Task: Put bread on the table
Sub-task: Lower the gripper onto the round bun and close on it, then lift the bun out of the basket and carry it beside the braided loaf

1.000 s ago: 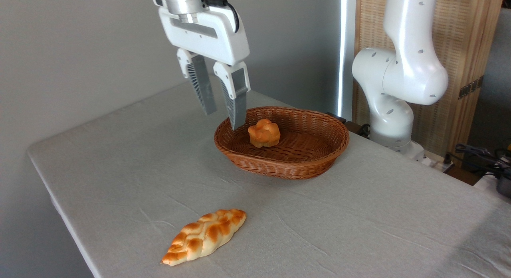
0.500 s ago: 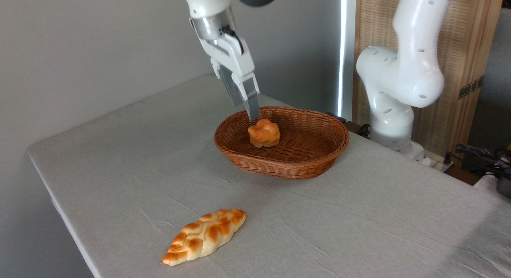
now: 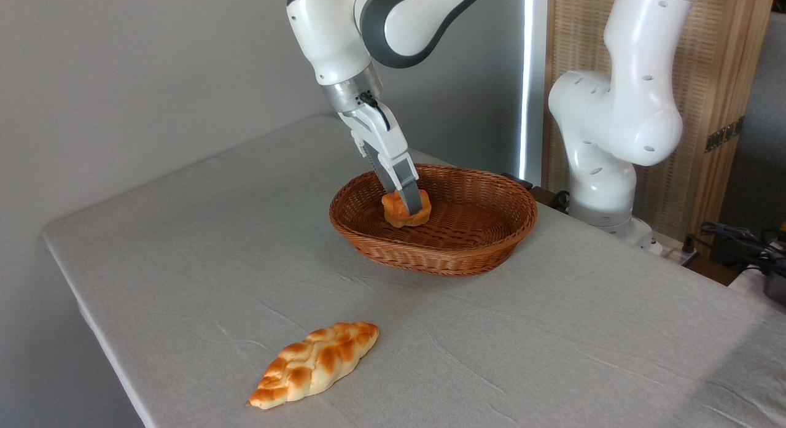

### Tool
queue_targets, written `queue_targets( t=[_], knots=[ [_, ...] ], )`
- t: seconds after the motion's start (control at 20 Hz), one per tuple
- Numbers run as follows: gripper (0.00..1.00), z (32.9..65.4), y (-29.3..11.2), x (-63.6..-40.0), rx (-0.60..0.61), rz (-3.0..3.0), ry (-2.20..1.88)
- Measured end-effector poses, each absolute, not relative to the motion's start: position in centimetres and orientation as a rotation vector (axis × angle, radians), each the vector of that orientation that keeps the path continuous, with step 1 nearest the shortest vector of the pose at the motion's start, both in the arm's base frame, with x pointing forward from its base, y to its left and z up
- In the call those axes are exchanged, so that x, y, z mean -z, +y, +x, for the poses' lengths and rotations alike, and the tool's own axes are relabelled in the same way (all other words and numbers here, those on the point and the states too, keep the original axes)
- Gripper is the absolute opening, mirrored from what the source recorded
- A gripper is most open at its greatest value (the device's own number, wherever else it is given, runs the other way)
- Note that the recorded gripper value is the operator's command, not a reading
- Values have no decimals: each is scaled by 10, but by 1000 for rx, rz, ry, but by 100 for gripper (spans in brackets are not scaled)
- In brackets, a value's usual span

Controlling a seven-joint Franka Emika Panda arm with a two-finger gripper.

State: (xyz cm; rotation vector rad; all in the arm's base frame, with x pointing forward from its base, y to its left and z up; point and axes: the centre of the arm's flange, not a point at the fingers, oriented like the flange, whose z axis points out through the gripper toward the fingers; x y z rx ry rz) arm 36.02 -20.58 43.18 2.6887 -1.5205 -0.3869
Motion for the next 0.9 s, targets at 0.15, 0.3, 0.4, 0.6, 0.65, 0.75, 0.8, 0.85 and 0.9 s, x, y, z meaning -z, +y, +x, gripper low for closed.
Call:
queue_targets(
  t=[0.15, 0.3, 0.4, 0.6, 0.65, 0.75, 0.8, 0.85, 0.9],
  knots=[
    [93, 358, -205, -425, 397, 2688, -1520],
    [51, 360, -204, -415, 361, 2695, -1520],
    [39, 360, -204, -412, 354, 2697, -1520],
    [32, 361, -202, -412, 357, 2713, -1556],
    [32, 361, -202, -411, 358, 2714, -1560],
    [30, 361, -202, -411, 358, 2715, -1565],
    [30, 361, -202, -411, 358, 2715, -1566],
    [30, 361, -202, -411, 358, 2715, -1567],
    [30, 361, -202, -411, 358, 2715, -1567]
  ],
)
